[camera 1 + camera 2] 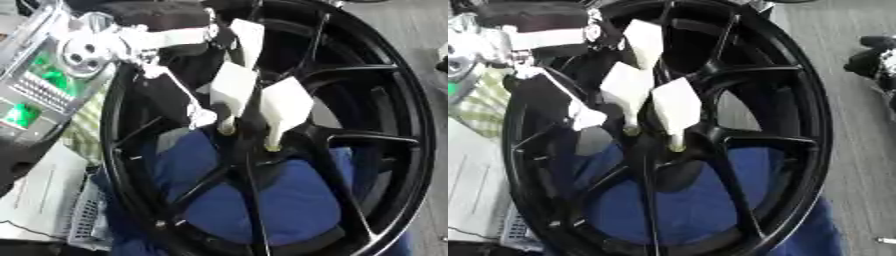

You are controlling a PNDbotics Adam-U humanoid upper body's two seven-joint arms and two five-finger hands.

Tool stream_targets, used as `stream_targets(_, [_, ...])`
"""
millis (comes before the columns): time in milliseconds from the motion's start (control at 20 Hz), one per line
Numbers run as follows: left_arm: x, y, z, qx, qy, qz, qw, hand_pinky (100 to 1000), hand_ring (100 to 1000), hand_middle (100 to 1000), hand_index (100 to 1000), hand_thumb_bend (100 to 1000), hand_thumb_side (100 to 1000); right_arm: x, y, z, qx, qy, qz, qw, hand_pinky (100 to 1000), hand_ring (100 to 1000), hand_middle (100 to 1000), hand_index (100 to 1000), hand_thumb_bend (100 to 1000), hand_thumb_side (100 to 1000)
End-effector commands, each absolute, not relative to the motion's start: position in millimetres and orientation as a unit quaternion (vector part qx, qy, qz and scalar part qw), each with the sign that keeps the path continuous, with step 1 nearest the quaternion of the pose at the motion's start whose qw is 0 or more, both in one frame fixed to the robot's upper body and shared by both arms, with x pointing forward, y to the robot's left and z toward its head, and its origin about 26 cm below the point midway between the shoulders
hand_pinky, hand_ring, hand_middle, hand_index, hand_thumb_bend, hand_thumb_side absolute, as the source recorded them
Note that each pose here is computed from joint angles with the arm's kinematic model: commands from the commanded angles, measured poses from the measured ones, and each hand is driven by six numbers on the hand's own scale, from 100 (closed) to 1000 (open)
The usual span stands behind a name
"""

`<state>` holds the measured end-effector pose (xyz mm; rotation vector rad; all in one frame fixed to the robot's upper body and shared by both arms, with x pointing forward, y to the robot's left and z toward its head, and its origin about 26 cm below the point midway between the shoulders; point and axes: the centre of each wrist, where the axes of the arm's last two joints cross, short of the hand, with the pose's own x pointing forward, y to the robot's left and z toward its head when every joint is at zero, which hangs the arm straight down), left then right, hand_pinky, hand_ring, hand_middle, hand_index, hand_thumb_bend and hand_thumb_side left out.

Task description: Pull the pin out of the wheel hub.

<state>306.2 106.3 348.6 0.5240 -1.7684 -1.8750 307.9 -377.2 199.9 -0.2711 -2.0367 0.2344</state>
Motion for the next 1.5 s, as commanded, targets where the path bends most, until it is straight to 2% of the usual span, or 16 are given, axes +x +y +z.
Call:
stream_targets(50, [297.2,118.3,361.0,0.206,-0.660,-0.679,0.247,453,341,341,411,243,150,304.5,-378.2,210.9,-0.121,-0.853,0.103,0.496,871,702,613,789,100,667])
stream_targets(350, [278.3,136.5,372.2,0.215,-0.691,-0.647,0.240,439,321,324,394,251,113,303.9,-378.7,210.7,-0.122,-0.854,0.101,0.496,871,702,612,789,100,657])
stream_targets(900, [282.1,183.7,385.9,0.203,-0.759,-0.547,0.290,415,295,298,373,213,104,302.1,-380.3,211.6,-0.125,-0.856,0.094,0.493,871,702,613,789,100,641])
stream_targets(950, [282.0,187.6,387.3,0.203,-0.763,-0.539,0.293,414,295,302,373,100,292,301.9,-380.6,211.8,-0.126,-0.856,0.094,0.493,871,702,614,789,100,685])
stream_targets(1000, [281.9,192.4,389.2,0.205,-0.768,-0.530,0.296,412,294,297,373,211,102,301.5,-381.3,212.0,-0.128,-0.856,0.093,0.492,871,702,613,789,100,636])
stream_targets(1150, [280.8,209.8,395.0,0.219,-0.778,-0.504,0.305,414,296,299,374,217,100,300.3,-383.3,213.2,-0.132,-0.857,0.091,0.490,871,702,613,789,100,654])
stream_targets(1200, [280.3,218.5,396.8,0.232,-0.780,-0.492,0.310,413,297,300,375,217,100,299.8,-384.2,214.0,-0.135,-0.857,0.091,0.488,871,702,613,789,100,624])
stream_targets(1400, [277.6,262.1,397.0,0.295,-0.785,-0.426,0.338,413,297,299,375,226,100,297.8,-387.7,217.6,-0.144,-0.860,0.089,0.481,871,703,613,789,100,613])
stream_targets(1500, [275.4,291.4,390.4,0.336,-0.790,-0.366,0.360,404,291,293,369,184,100,296.2,-389.9,218.4,-0.150,-0.861,0.085,0.478,872,703,613,789,100,610])
